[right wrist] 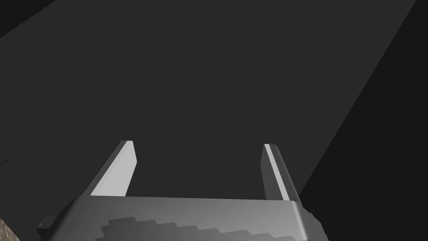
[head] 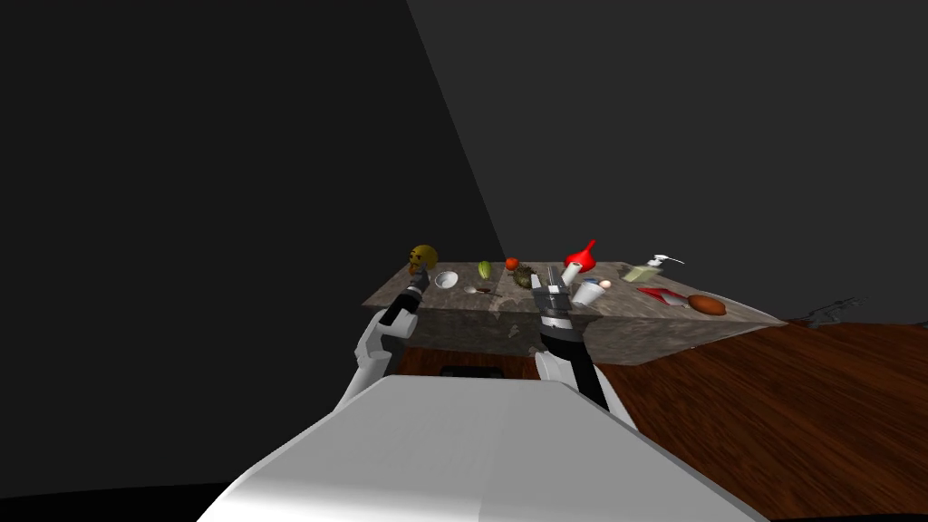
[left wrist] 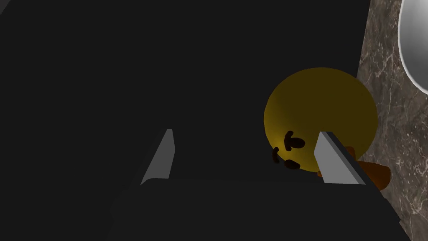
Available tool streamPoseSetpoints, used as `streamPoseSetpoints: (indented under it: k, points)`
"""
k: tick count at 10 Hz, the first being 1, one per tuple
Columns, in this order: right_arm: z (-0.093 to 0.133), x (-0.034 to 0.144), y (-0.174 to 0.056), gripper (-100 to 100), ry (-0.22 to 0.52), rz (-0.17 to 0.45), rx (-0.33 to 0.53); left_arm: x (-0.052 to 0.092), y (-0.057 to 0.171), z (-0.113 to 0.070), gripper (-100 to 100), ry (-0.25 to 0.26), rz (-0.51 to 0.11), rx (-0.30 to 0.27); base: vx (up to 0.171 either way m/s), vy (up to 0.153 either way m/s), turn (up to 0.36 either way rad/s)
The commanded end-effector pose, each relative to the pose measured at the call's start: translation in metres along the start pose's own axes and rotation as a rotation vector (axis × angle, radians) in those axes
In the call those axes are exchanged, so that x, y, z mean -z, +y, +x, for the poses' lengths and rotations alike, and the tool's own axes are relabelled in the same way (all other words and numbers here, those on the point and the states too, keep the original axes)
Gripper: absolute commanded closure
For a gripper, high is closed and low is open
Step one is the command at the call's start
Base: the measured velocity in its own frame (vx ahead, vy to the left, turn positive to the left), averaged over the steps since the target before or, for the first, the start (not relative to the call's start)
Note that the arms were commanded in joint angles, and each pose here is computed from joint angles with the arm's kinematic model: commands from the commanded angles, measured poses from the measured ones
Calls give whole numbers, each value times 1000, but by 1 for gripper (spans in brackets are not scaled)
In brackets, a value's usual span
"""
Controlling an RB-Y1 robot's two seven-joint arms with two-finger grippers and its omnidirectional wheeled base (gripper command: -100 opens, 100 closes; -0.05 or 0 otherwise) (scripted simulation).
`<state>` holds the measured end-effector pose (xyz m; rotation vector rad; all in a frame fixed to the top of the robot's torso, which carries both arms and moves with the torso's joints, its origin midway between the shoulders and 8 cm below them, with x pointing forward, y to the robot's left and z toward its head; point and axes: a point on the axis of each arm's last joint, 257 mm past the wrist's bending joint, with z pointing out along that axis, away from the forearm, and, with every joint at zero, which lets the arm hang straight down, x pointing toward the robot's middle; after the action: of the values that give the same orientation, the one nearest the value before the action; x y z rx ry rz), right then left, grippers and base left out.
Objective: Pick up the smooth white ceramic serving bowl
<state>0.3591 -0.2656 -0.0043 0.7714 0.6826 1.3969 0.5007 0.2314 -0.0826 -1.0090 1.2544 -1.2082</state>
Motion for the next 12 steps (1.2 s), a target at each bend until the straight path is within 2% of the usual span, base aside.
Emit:
streamPoseSetpoints:
  k: [1,2,3,5,8,10,11,12]
  points:
    - [0,0,0,0,0,0,0,-3,13,0,-100,0,-49,-3,4,13,-49]
    - [0,0,0,0,0,0,0,-3,15,0,-100,-1,-59,-3,1,6,5]
    - [0,0,0,0,0,0,0,-10,22,1,-100,6,-92,-9,3,7,-103]
    - [0,0,0,0,0,0,0,-9,29,0,-100,3,-120,-9,3,9,-23]
    - [0,0,0,0,0,0,0,-19,47,2,-100,15,-206,-22,7,13,-98]
    - [0,0,0,0,0,0,0,-17,56,1,-100,11,-242,-22,4,6,0]
    - [0,0,0,0,0,0,0,-21,63,2,-100,17,-278,-28,6,8,-118]
    - [0,0,0,0,0,0,0,-19,69,1,-100,14,-304,-28,6,14,-51]
